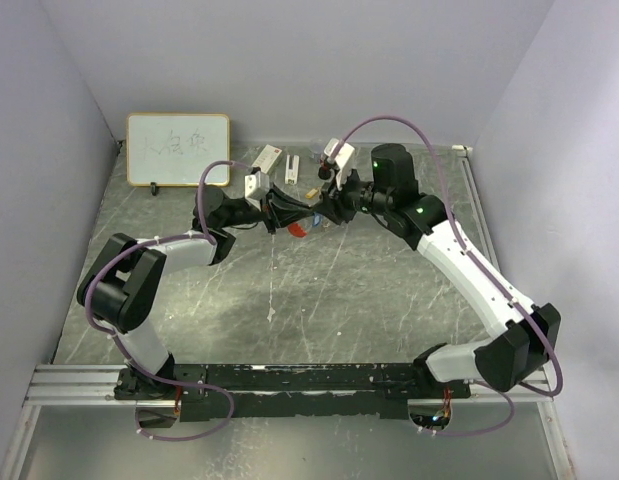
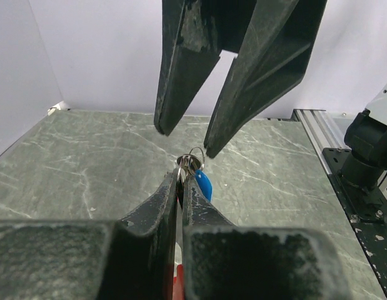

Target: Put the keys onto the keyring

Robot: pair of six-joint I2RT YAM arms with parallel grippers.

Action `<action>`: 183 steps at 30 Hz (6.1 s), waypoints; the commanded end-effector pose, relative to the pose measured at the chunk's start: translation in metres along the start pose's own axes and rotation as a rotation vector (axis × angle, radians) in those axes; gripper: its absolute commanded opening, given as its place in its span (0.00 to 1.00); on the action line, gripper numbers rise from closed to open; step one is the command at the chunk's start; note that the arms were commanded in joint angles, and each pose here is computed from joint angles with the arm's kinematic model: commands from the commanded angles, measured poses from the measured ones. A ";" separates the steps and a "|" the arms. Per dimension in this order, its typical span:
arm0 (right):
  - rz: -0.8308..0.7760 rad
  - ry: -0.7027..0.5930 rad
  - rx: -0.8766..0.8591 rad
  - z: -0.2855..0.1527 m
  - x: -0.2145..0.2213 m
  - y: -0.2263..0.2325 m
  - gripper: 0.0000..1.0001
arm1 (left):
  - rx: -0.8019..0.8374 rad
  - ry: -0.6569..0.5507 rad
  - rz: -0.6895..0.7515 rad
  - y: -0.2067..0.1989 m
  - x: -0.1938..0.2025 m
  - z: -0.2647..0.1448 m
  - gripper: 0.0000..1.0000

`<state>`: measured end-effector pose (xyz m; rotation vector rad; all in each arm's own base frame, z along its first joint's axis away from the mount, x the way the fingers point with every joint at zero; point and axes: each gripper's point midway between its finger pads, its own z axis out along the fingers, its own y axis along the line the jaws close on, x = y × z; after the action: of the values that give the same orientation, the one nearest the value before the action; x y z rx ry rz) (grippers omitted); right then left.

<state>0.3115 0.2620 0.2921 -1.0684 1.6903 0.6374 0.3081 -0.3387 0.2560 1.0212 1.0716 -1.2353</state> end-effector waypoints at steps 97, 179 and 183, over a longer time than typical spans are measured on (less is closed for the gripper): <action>-0.056 0.063 0.023 0.004 0.011 -0.003 0.00 | 0.121 0.128 0.095 -0.006 -0.019 0.011 0.28; 0.023 -0.163 -0.094 0.007 0.007 0.001 0.33 | 0.166 -0.203 0.013 -0.019 -0.062 -0.012 0.07; 0.024 -0.161 -0.107 0.012 0.010 0.001 0.33 | 0.174 -0.206 0.024 -0.021 -0.067 -0.012 0.07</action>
<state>0.3142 0.2636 0.2789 -1.0327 1.5737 0.7886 0.3096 -0.3260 0.2603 0.8952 1.1484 -1.5272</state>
